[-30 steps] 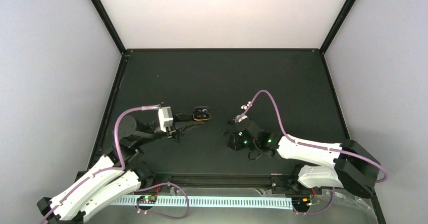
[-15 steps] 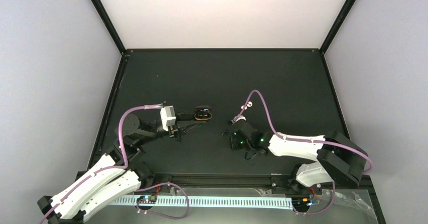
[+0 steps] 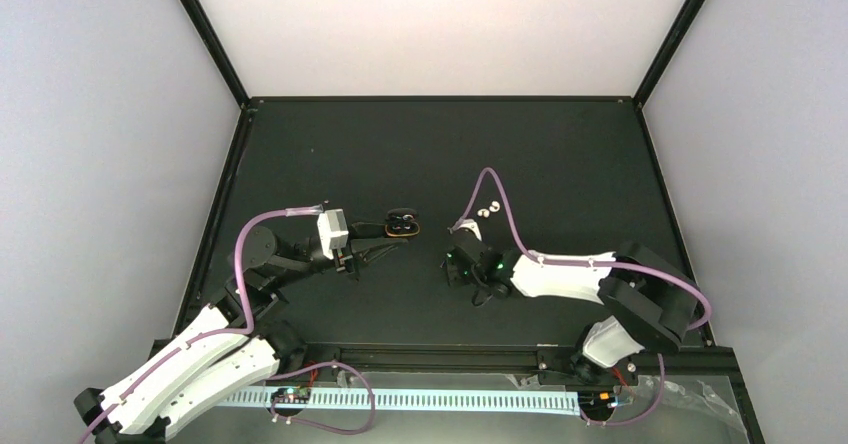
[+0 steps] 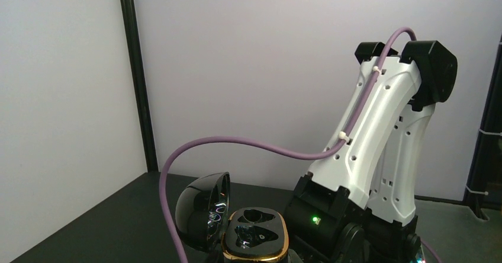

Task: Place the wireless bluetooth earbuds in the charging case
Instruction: Adjust the earbud at the center of the board.

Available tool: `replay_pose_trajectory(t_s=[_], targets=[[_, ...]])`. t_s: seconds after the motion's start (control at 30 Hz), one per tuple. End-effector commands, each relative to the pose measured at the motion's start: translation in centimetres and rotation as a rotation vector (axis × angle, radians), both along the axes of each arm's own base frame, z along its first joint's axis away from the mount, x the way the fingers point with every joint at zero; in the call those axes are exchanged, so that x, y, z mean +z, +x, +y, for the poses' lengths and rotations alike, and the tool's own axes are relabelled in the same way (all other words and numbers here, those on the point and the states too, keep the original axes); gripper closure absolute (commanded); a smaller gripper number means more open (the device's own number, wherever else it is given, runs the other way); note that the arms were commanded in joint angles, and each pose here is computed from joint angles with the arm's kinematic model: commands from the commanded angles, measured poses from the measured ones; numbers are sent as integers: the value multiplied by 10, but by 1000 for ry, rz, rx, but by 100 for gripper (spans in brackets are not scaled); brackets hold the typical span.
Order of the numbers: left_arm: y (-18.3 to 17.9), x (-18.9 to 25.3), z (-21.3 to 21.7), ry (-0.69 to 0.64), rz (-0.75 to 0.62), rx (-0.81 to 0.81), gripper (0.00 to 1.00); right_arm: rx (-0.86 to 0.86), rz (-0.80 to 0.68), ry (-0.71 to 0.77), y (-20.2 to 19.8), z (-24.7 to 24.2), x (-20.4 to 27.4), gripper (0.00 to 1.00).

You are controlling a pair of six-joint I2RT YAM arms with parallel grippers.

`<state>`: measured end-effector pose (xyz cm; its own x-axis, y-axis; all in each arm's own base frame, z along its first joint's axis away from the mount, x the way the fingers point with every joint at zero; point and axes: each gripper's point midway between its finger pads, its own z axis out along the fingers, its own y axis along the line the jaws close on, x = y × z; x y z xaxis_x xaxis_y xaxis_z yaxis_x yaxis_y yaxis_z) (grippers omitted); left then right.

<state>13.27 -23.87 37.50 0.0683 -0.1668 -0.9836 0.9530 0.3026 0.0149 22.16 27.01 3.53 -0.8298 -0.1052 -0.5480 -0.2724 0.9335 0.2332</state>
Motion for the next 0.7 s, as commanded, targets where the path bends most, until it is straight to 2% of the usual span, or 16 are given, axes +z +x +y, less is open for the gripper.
replay_pose_trajectory(t_s=[0.0, 0.67], targets=[[-2, 8, 4, -16, -30, 11, 99, -23, -42, -40, 15, 0, 4, 84], [-3, 9, 5, -17, -38, 16, 98, 2, -23, -65, 40, 13, -3, 86]])
